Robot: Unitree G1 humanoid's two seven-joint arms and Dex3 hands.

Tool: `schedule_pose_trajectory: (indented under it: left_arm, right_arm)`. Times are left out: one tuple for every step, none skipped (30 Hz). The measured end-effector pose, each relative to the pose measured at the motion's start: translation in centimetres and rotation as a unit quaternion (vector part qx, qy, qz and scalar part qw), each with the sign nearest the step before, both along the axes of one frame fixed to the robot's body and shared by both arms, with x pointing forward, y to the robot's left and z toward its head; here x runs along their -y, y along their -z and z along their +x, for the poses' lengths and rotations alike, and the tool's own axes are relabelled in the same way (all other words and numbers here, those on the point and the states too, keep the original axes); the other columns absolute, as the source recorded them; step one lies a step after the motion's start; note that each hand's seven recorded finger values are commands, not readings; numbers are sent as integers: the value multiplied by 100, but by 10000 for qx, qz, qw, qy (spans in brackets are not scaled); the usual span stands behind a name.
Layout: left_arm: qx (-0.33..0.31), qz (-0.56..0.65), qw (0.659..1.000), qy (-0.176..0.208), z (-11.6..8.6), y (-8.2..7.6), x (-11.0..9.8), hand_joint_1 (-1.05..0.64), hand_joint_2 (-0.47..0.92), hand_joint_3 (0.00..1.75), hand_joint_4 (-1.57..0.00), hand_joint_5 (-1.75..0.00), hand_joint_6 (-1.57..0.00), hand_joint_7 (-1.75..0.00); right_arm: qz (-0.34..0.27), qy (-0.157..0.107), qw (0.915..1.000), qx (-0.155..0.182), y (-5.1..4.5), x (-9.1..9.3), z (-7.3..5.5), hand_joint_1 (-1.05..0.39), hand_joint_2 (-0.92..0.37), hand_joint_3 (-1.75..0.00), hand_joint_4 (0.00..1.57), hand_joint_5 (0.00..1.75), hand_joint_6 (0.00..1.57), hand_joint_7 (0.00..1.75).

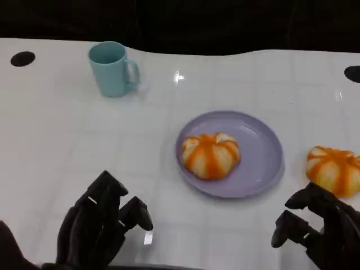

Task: Grasp the bread from the table and place it into the plate.

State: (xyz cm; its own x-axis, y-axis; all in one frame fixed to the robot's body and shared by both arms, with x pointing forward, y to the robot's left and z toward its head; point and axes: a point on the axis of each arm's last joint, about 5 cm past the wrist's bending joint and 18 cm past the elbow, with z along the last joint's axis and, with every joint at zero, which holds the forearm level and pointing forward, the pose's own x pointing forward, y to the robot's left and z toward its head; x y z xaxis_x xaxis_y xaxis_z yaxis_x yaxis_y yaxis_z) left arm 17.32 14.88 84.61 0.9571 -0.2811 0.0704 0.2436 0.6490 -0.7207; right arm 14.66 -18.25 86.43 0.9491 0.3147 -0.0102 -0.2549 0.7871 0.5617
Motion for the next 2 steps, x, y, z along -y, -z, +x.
schedule_pose_trajectory:
  left_arm:
    - [-2, 14, 10000, 5, 0, 0, 3, -56, 92, 41, -82, -175, -60, -175]
    - [-5, 29, 10000, 11, 0, 0, 6, -56, 92, 41, -82, -175, -60, -175]
  right_arm:
    - [0, 1, 10000, -12, 4, 0, -1, -50, -92, -22, 74, 154, 79, 106]
    - [1, 2, 10000, -24, 9, 1, -2, -50, -92, -22, 74, 154, 79, 107]
